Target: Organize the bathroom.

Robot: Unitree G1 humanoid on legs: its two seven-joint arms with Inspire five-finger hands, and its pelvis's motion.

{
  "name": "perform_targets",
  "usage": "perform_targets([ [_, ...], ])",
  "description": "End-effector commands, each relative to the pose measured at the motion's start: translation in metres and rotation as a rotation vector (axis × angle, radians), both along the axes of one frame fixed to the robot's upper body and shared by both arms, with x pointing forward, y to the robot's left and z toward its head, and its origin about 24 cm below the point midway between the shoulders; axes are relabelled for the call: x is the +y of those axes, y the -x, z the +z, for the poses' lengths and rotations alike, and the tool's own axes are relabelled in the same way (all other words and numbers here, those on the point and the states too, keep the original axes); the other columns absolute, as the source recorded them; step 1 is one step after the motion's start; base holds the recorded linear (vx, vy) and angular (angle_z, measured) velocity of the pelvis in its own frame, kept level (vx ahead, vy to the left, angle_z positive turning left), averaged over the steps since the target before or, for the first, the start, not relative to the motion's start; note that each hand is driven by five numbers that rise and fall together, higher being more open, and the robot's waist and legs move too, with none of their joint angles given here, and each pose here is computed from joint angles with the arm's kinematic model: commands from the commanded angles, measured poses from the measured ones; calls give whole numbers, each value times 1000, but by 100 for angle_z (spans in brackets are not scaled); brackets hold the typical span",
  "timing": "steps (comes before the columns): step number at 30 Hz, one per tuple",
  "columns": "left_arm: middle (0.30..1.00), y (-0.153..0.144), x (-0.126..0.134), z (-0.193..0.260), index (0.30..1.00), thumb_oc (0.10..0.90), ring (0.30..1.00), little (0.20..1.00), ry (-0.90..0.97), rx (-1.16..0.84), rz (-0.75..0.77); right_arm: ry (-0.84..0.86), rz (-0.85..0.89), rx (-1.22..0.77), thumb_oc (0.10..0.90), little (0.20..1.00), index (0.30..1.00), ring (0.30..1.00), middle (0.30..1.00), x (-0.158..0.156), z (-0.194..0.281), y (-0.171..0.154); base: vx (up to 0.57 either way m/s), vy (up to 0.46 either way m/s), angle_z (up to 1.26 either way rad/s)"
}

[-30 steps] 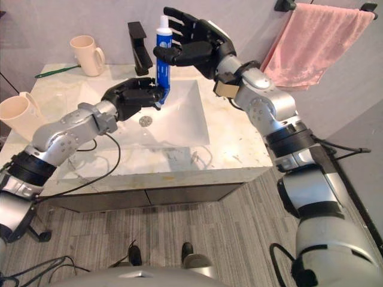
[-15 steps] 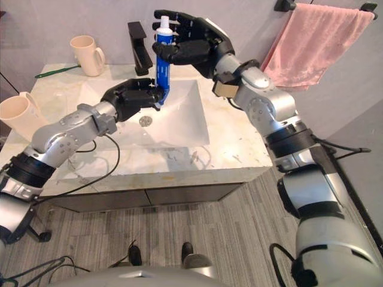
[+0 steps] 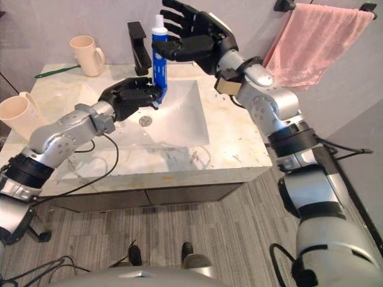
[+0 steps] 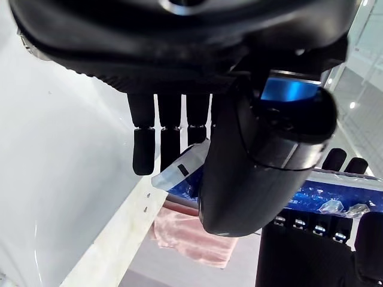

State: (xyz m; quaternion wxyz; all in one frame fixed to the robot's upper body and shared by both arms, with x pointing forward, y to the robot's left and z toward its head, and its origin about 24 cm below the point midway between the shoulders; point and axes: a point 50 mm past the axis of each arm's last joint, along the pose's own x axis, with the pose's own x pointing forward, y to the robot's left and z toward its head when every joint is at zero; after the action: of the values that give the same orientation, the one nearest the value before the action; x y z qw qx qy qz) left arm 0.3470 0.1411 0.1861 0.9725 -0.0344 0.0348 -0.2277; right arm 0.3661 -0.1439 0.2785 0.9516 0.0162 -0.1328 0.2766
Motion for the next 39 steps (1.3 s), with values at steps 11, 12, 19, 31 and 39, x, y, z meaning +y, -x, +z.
perform_targets([
  [11, 300, 4, 5, 66, 300, 400, 300, 300, 109, -300, 13, -77, 47, -173, 800, 900, 900, 900, 900, -6, 41, 16, 0, 0, 0],
  [12, 300, 4, 5, 66, 300, 400, 300, 300, 109, -300, 13, -73, 52, -173, 800, 900, 900, 900, 900, -4, 40, 17, 0, 0, 0],
  [19, 300, 3, 1, 63, 300, 400, 300, 300, 106, -296, 9, -74, 76, -159, 491, 436, 436, 436, 436, 5, 36, 16, 0, 0, 0],
  [31, 300, 2, 4, 62, 300, 400, 300, 300, 107, -297, 31, -82, 65, -166, 400, 300, 300, 300, 300, 3, 35, 17, 0, 0, 0],
  [39, 564, 4, 6, 61, 564, 576, 564, 564, 116, -297, 38, -95, 25, -205, 400, 300, 300, 300, 300, -5, 38, 21, 0, -10, 0],
])
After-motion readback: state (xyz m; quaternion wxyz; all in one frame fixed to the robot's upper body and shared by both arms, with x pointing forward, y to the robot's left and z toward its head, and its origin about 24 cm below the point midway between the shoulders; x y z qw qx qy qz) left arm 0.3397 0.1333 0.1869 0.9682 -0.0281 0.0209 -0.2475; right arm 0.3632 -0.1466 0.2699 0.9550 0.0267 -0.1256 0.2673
